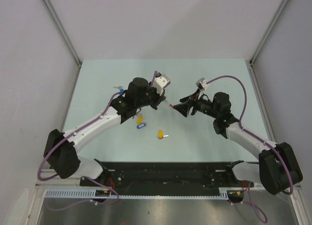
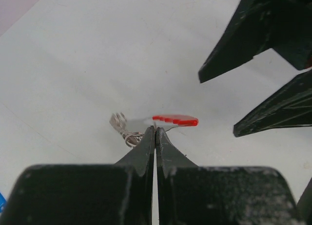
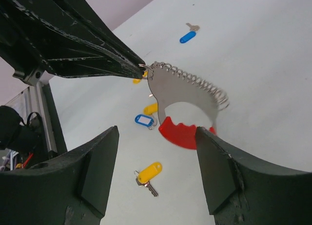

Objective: Put the keys on the keyring

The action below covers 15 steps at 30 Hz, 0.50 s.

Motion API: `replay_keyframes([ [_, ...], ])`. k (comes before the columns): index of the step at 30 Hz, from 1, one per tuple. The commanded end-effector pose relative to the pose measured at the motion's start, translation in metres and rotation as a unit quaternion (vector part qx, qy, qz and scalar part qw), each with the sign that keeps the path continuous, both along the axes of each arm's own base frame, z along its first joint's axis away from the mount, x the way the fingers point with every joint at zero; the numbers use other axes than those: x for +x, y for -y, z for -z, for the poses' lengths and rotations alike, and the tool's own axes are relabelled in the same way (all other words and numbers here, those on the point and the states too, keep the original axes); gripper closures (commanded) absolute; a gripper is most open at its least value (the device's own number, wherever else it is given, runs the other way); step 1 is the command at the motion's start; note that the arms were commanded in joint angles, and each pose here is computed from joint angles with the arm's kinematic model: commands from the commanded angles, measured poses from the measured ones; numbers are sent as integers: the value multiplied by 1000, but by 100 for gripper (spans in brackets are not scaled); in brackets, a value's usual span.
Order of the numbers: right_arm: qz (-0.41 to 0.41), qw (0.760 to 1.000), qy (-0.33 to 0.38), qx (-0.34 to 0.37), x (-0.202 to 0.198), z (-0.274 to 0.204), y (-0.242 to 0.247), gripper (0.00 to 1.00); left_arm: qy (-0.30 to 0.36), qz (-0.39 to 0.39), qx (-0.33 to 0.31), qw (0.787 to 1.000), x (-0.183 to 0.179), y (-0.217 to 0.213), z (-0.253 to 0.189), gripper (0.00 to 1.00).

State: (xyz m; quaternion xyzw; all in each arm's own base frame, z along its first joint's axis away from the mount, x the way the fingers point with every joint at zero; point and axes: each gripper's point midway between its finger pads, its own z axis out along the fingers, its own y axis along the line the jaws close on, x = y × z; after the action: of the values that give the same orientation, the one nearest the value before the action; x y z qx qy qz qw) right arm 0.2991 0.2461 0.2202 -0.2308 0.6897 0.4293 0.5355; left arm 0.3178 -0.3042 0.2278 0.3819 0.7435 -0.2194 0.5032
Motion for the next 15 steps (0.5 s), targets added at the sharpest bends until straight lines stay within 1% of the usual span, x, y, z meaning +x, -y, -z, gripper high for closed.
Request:
replay_keyframes([
  [1,-70,994,70,41,-5,-36,-20,30,42,32,-53,997,-8,6,-35,100],
  [3,-77,994,68,36,-6,-31,-24,30,47,35,-66,996,-9,7,-40,100],
  [4,-81,994,68,34,-7,-29,-26,30,40,39,-69,996,-12,7,-35,100],
  [5,-83,993,77,28,-8,-28,-27,30,53,39,-79,995,-10,8,-42,100],
  [9,-88,993,81,16,-13,-24,-35,30,48,39,-88,994,-12,8,-40,100],
  [12,-88,992,86,4,-17,-20,-42,30,45,62,-103,992,-20,13,-41,100],
  [15,-85,993,87,-2,-17,-17,-41,30,47,86,-99,990,-27,16,-37,100],
])
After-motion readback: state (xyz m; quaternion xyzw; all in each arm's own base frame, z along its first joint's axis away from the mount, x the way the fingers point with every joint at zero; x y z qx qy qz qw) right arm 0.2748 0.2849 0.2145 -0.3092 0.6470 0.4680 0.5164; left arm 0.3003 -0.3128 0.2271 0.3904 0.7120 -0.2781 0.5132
